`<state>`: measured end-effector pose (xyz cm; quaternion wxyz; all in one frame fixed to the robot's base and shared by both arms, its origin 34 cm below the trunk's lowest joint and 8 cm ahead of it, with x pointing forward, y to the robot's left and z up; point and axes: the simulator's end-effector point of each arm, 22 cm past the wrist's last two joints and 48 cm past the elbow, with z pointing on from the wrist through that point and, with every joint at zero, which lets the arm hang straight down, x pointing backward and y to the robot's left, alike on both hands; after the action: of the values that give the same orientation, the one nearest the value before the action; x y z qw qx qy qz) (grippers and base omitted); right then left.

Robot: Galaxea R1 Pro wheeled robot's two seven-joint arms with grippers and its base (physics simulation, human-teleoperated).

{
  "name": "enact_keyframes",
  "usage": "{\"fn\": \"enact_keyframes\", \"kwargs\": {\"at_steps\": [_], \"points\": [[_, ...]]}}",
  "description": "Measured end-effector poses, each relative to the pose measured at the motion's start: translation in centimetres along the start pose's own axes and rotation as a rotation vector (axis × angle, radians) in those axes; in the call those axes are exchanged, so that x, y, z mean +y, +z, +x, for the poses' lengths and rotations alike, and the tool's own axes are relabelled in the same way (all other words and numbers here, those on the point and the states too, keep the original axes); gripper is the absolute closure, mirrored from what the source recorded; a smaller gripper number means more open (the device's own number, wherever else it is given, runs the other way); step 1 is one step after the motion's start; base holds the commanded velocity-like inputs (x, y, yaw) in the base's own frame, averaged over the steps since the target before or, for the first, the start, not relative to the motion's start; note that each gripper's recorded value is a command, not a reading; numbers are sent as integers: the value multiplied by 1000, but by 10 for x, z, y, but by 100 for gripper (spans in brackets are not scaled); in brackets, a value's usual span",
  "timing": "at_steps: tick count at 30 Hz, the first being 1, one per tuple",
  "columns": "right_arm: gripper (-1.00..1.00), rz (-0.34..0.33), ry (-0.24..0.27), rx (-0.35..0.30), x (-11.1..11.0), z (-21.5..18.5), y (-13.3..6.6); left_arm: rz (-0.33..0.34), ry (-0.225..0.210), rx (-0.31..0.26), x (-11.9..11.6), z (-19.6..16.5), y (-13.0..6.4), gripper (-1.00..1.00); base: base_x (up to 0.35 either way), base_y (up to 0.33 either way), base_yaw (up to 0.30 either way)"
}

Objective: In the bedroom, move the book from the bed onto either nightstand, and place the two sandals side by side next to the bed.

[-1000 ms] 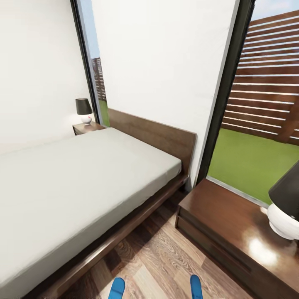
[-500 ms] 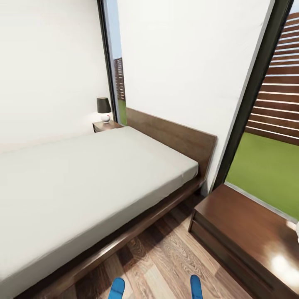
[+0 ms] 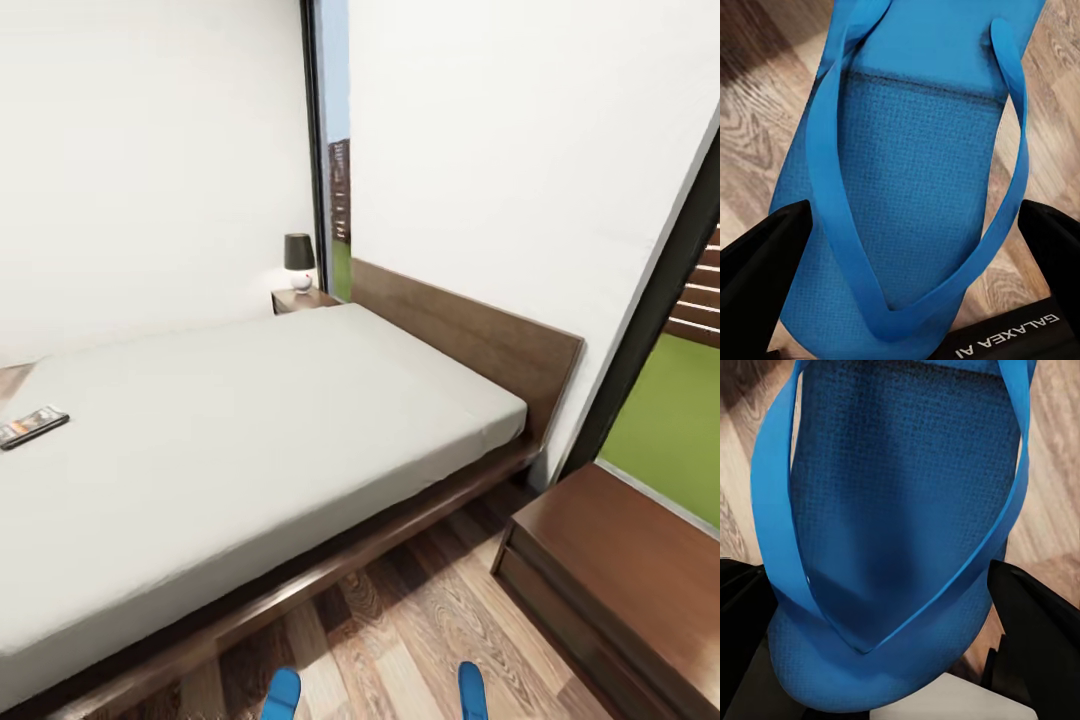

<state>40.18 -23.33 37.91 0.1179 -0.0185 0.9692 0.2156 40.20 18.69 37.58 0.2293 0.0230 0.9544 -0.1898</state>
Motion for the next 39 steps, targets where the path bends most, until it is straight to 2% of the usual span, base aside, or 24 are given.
{"fn": "enact_keyframes", "kwargs": {"at_steps": [39], "points": [[100, 0, 0, 0, 0, 0, 0, 0, 1, 0, 0, 0, 0, 100, 0, 0, 293]]}}
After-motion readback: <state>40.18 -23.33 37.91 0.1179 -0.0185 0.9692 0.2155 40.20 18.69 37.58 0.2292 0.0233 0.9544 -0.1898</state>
